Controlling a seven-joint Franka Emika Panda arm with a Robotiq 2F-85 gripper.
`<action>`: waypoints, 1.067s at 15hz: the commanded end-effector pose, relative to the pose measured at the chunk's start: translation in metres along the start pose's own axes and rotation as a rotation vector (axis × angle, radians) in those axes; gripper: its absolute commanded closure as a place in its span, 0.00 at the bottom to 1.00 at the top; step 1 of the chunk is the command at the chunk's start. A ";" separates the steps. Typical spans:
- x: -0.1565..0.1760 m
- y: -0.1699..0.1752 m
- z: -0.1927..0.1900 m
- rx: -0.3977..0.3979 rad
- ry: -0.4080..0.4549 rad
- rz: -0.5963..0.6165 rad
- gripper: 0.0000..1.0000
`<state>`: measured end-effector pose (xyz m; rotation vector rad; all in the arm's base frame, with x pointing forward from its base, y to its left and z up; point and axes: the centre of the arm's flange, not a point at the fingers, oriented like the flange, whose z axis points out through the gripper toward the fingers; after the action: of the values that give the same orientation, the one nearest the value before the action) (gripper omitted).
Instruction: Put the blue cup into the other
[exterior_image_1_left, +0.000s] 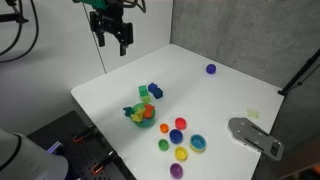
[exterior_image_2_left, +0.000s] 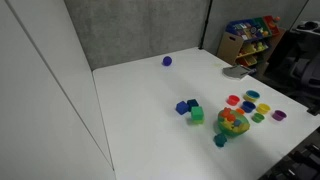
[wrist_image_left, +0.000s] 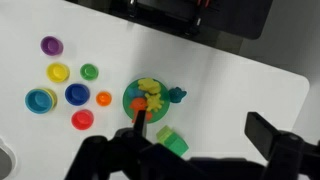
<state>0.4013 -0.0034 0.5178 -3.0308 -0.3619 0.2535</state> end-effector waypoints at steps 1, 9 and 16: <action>0.000 0.000 0.000 0.000 0.000 0.000 0.00; 0.010 0.014 0.010 -0.053 0.027 0.005 0.00; 0.020 0.054 0.029 -0.092 0.077 0.011 0.00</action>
<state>0.4236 -0.0295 0.4906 -3.1088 -0.3340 0.1714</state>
